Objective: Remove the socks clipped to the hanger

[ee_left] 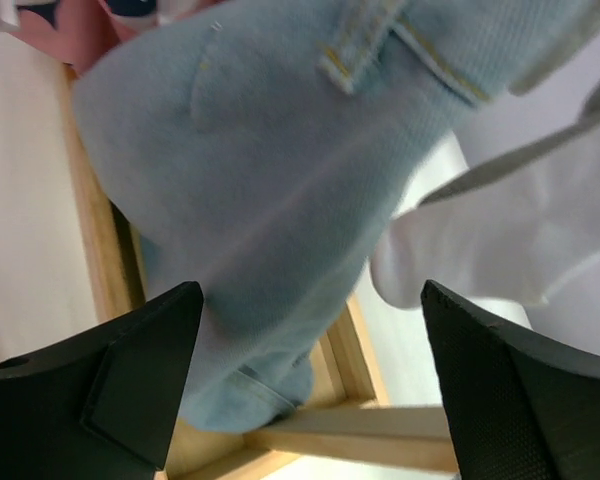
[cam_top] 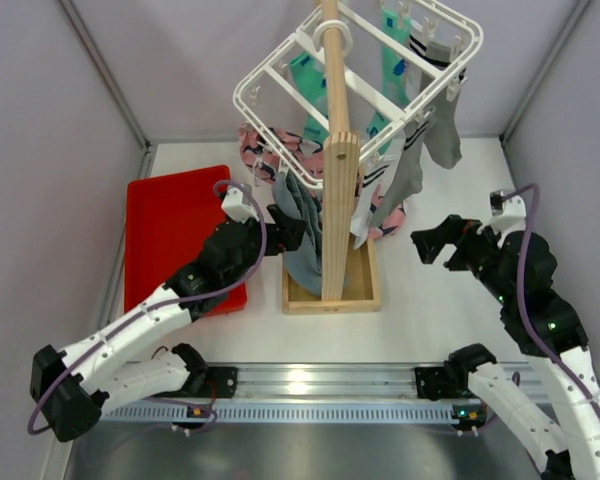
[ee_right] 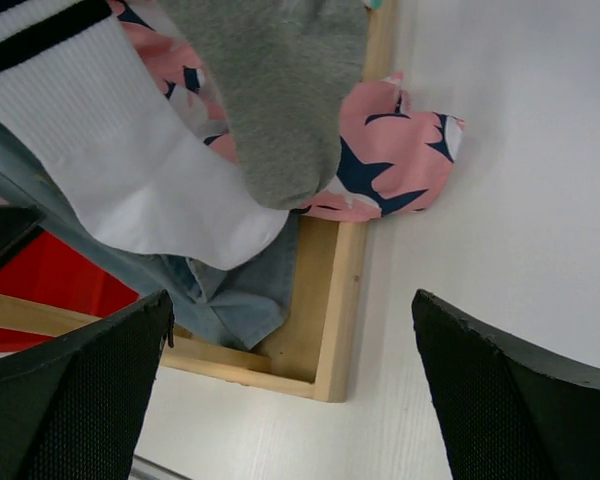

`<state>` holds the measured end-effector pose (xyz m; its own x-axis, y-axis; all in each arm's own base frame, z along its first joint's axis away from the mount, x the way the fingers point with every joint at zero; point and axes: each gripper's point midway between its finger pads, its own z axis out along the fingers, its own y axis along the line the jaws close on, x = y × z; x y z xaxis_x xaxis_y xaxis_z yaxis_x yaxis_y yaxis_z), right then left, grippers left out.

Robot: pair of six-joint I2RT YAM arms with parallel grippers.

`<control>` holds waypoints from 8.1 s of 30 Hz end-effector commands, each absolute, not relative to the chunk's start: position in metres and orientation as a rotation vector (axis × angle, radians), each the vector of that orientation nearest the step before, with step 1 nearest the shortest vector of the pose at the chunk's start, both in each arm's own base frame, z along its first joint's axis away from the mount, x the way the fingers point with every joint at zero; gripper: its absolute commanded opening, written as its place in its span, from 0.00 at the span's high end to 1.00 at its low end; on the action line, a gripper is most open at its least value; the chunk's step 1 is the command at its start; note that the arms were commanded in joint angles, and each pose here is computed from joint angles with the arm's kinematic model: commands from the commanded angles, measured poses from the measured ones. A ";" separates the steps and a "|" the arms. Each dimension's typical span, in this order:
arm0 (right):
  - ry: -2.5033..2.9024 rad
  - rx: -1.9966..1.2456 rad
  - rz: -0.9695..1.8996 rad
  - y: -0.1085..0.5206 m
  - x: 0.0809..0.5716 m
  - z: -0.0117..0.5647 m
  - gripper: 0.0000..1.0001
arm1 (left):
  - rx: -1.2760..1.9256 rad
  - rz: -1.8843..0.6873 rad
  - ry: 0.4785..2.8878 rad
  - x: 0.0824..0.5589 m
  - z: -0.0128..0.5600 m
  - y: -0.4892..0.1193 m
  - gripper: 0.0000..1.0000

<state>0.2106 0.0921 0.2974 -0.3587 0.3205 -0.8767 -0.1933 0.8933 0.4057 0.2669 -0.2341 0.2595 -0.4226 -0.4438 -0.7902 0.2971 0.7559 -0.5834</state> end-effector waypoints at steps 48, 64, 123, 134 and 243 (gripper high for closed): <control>1.803 -0.165 1.001 0.197 0.244 0.349 0.00 | -0.171 -0.720 1.716 0.360 0.356 -0.109 0.02; 1.805 -0.179 0.977 0.182 0.213 0.351 0.01 | 0.239 -1.302 1.639 0.261 0.342 -0.189 0.17; 1.607 -0.291 1.416 0.279 0.264 0.383 1.00 | 0.296 -1.350 1.690 0.267 0.332 -0.260 0.02; 1.573 -0.307 1.633 0.302 0.251 0.401 1.00 | 0.316 -1.364 1.669 0.275 0.348 -0.271 0.02; 1.356 -0.415 0.976 0.216 0.196 0.446 0.48 | 0.281 -1.835 1.802 0.254 0.385 -0.320 1.00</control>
<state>0.1909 0.2161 0.4602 -0.0946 0.3918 -0.9152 -0.7959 0.5224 0.3059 0.2707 -0.3167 0.3619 -0.8389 -0.3006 -0.4538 0.4378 0.1227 -0.8907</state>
